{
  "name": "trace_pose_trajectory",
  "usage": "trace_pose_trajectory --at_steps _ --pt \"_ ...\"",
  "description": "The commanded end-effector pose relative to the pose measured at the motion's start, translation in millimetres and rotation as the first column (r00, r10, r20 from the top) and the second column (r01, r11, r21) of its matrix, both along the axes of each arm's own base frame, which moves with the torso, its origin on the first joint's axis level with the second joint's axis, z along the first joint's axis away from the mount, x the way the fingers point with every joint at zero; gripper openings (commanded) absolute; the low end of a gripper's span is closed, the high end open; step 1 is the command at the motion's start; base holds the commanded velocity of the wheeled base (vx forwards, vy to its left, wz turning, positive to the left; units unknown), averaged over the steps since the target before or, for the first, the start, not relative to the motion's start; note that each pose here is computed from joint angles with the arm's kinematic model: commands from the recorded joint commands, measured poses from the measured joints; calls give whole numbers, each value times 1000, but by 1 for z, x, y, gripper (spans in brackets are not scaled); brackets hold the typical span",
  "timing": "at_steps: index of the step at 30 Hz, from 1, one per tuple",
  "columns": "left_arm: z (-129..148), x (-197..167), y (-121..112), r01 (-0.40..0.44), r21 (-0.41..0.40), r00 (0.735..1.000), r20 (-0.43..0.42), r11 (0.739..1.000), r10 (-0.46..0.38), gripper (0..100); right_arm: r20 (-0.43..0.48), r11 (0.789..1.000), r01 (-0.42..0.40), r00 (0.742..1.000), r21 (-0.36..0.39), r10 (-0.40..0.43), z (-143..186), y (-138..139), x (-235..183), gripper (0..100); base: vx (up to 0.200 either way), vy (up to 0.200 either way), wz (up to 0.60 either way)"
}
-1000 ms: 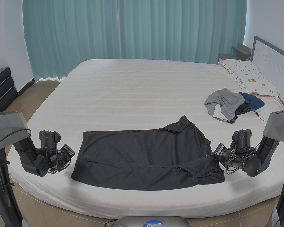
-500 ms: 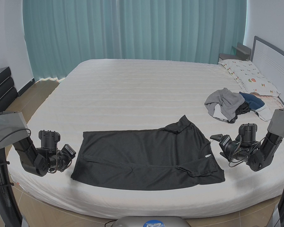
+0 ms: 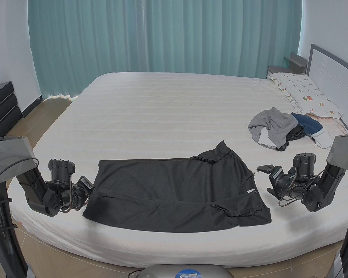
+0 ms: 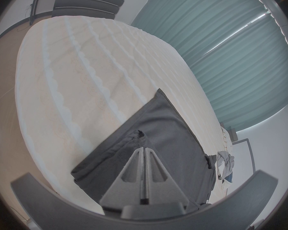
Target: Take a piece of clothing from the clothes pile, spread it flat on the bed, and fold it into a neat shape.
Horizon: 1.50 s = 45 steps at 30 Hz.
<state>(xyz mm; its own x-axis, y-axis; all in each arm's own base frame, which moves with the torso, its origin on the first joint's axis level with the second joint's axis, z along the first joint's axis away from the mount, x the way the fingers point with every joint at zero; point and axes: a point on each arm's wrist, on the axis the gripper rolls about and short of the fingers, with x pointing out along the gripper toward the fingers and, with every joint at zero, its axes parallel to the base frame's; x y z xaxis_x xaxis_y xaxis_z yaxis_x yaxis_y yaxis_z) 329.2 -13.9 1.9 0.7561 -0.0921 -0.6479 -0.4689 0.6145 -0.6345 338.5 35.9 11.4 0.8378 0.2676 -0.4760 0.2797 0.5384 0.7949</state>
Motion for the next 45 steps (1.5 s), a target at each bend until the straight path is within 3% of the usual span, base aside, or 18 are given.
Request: trace_pose_trajectory --at_steps 1,22,23,38,45 --pt "0 -1 -1 4 1 1000 0 1000 -4 0 -9 1000 -4 1000 -1 4 -2 1 -1 100 0 0 0" --pt "0 2 -5 8 10 1000 9 1000 -8 0 -15 1000 -19 1000 -4 19 -3 6 -4 100 0 0 0" --pt "1 2 -5 8 10 1000 11 1000 -8 100 -15 1000 -19 1000 -4 19 -3 6 -4 100 0 0 0" --pt "9 6 -6 -5 -2 999 42 1000 5 100 -18 1000 -30 999 -5 30 -4 10 -5 100 0 0 0" --pt "11 6 -3 -14 -7 999 49 1000 15 100 -15 1000 -29 999 -3 29 -3 10 -5 100 0 200 0"
